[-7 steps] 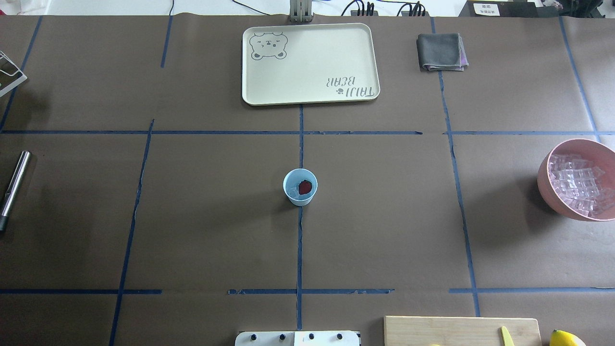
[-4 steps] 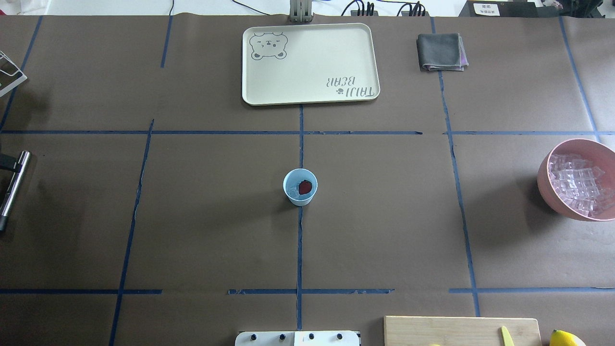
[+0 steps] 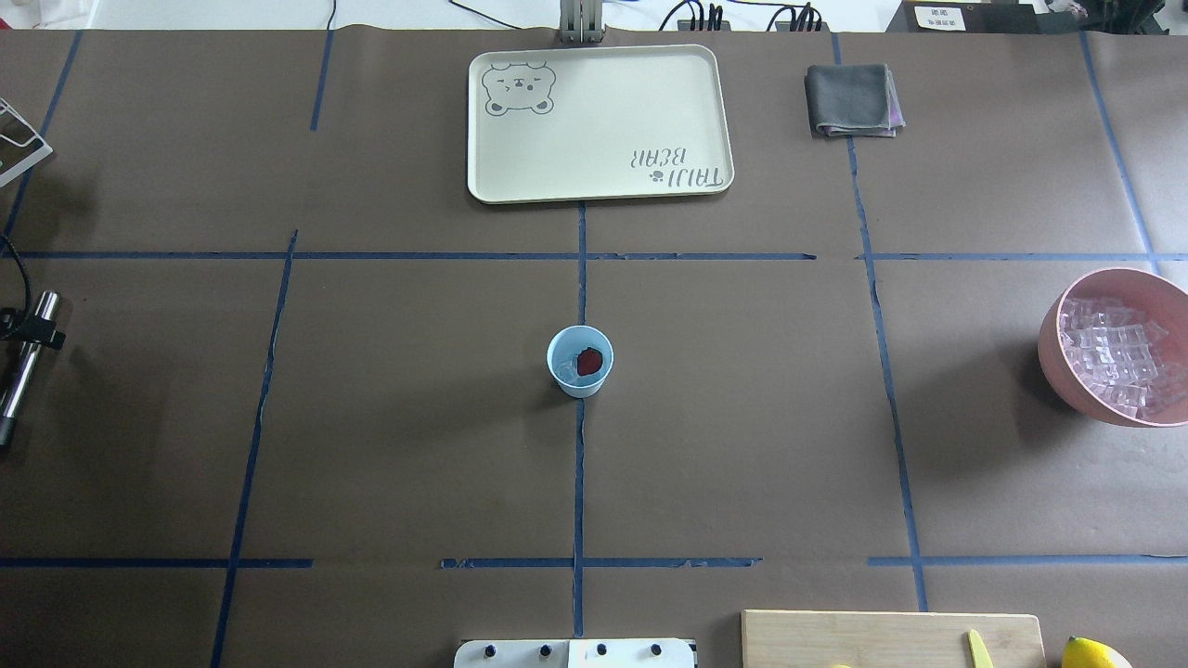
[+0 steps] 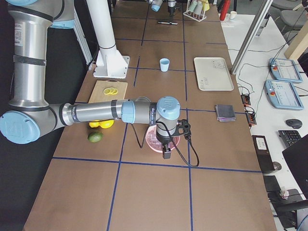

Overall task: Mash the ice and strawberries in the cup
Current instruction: 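Grasp the steel muddler upright with the left gripper, then carry the muddler with the left gripper over the blue cup, then press the muddler down into the cup with the left gripper, then lift the muddler out of the cup and move it back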

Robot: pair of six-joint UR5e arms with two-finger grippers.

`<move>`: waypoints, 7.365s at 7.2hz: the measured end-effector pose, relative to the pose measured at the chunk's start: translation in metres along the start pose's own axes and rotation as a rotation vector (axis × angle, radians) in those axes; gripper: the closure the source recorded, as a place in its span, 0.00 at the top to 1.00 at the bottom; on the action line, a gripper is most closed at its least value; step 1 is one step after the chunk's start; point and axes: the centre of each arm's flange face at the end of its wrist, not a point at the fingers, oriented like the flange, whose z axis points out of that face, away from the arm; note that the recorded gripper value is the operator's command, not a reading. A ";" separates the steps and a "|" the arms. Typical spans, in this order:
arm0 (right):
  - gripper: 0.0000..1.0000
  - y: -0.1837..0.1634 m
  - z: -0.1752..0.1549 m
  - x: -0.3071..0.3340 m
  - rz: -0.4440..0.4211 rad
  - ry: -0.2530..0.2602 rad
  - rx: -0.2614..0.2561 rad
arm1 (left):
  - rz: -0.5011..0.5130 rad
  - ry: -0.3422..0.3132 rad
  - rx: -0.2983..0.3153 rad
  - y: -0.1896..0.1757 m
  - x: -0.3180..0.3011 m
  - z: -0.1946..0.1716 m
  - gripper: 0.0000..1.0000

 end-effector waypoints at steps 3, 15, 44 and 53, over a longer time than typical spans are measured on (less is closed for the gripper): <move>0.99 0.000 -0.001 -0.001 -0.001 0.000 0.001 | 0.008 -0.004 0.005 -0.002 0.005 0.000 0.00; 0.99 0.010 -0.006 -0.008 -0.007 0.002 0.010 | 0.497 0.651 0.514 -0.086 0.431 -0.227 0.00; 0.99 0.011 -0.004 -0.005 -0.004 0.002 0.005 | 0.624 0.600 1.319 0.006 0.592 -0.120 0.00; 0.99 0.012 -0.003 -0.005 -0.003 0.002 0.003 | 0.915 -0.249 0.442 -0.038 0.524 -0.184 0.00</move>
